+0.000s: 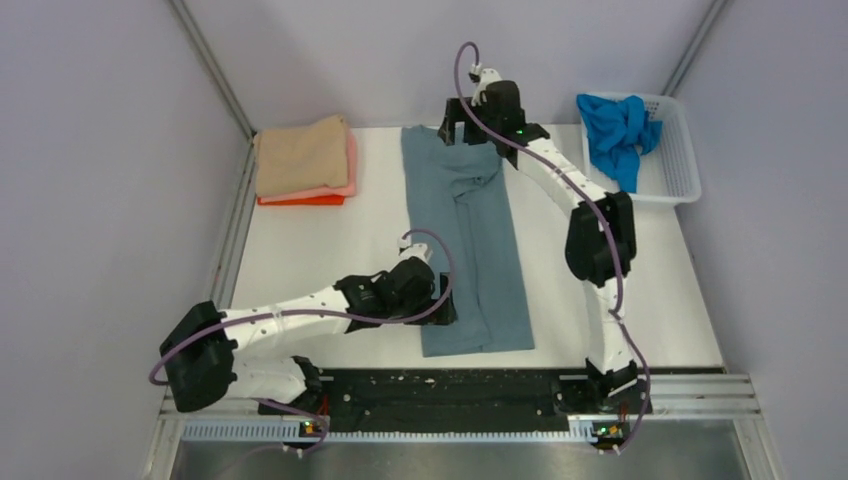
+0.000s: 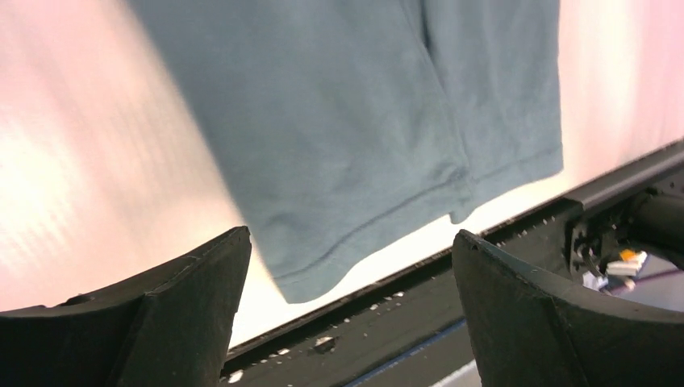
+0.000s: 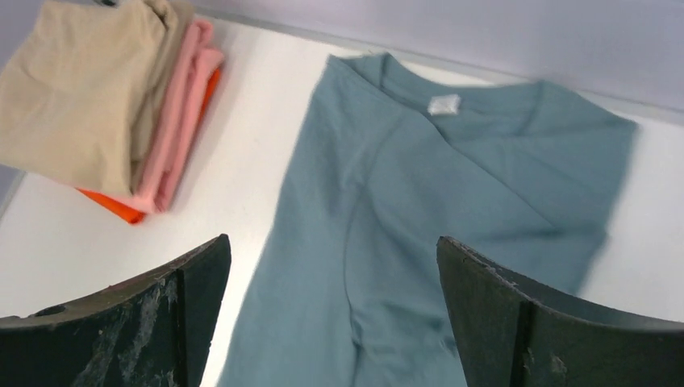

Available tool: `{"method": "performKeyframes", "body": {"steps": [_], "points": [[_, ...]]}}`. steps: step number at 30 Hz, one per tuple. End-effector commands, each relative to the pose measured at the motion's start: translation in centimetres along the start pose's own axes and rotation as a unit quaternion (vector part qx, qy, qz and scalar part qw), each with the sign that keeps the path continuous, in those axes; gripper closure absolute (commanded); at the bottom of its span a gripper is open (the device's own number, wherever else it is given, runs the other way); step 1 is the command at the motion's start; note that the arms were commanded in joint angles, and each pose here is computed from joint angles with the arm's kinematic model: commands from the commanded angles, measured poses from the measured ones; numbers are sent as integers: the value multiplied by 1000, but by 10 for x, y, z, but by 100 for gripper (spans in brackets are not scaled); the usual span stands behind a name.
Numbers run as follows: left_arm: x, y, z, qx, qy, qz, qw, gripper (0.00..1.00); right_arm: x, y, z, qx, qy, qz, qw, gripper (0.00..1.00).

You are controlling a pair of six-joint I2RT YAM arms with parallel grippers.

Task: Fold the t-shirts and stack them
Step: Rotate the tshirt 90 degrees

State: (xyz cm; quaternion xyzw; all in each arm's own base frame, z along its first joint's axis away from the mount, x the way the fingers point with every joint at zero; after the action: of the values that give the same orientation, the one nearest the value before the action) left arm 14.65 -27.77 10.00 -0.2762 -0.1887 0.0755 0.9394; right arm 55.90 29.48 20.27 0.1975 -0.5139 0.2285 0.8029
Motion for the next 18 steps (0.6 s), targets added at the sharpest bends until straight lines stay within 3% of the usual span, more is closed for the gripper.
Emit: {"method": "performKeyframes", "body": {"steps": [1,8,18], "points": [[18,40,9,57,-65,27,996,1,-36,-19,44,-90,59,51,993,6],[46,88,6,84,-71,120,987,1,-94,-18,55,-96,116,33,988,25],[54,104,5,98,-86,141,981,1,-118,-40,18,-133,135,27,981,35]]}}
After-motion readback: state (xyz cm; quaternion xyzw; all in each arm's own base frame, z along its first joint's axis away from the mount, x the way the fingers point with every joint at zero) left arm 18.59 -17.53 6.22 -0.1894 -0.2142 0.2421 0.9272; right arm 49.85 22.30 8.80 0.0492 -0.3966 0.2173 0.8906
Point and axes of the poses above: each gripper's point midway between its finger pads, its own z axis back along the fingers, its own y axis along the line the jaws close on, x = y × z, the point moved 2 cm from there along z, back along the fingers, and after that the axes turned 15 degrees about z, right-handed, at the moved point
